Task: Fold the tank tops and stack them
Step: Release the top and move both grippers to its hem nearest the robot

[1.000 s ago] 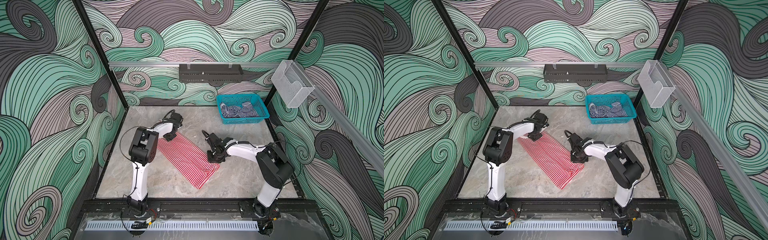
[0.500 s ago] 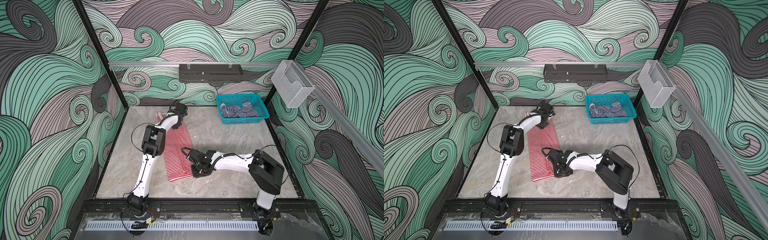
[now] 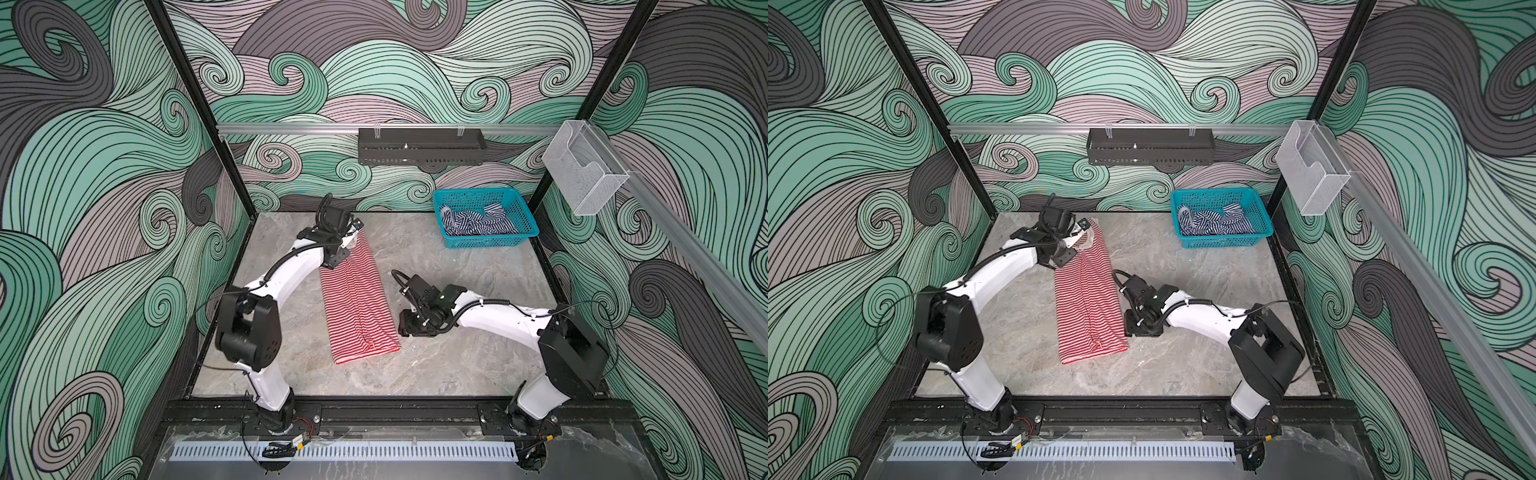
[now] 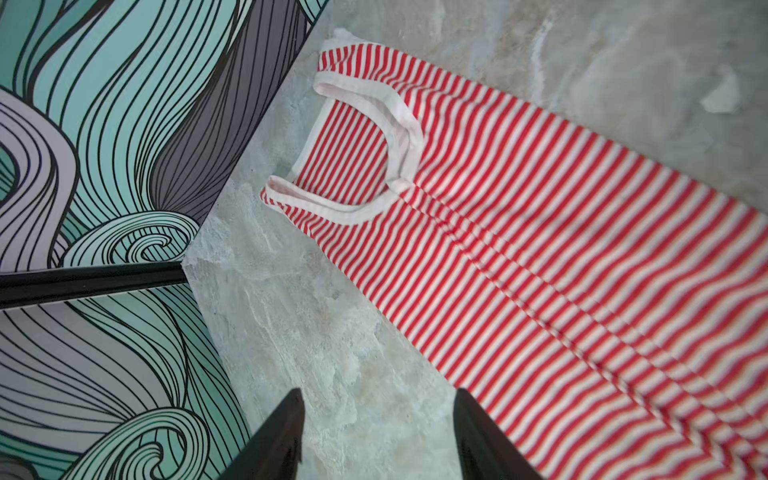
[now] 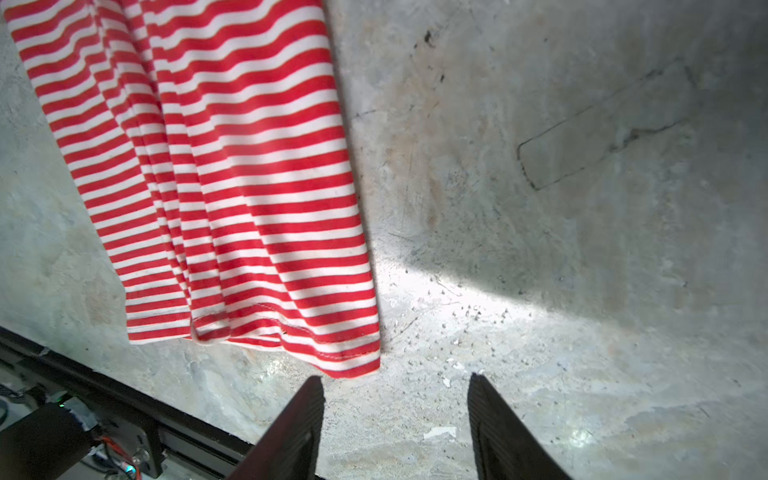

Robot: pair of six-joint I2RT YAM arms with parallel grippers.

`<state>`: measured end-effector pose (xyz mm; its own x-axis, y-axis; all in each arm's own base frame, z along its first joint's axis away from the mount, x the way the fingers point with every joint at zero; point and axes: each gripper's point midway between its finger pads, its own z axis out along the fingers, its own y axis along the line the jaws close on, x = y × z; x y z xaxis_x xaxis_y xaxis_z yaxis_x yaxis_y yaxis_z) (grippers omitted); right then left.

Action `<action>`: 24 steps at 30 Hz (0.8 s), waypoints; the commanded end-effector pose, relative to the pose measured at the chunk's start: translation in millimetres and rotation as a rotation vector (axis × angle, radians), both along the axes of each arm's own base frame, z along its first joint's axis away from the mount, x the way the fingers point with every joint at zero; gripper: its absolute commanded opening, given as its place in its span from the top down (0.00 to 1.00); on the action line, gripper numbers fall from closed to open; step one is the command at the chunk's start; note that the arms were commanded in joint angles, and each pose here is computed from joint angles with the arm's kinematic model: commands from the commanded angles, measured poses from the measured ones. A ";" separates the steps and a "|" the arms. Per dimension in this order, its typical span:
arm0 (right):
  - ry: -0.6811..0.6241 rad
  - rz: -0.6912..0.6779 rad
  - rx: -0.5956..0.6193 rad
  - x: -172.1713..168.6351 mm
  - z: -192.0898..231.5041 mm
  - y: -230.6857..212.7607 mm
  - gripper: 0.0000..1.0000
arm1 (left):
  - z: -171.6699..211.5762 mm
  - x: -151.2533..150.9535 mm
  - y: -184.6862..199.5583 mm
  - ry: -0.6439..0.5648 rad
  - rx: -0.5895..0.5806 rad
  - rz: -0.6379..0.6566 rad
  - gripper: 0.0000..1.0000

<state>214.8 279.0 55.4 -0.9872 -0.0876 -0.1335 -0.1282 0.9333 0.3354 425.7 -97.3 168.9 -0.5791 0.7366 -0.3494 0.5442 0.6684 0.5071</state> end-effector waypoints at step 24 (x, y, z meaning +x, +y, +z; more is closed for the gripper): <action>0.236 -0.012 0.246 -26.5 -49.3 32.9 0.57 | -67.9 -223.2 -7.6 0.396 -0.271 -0.182 0.22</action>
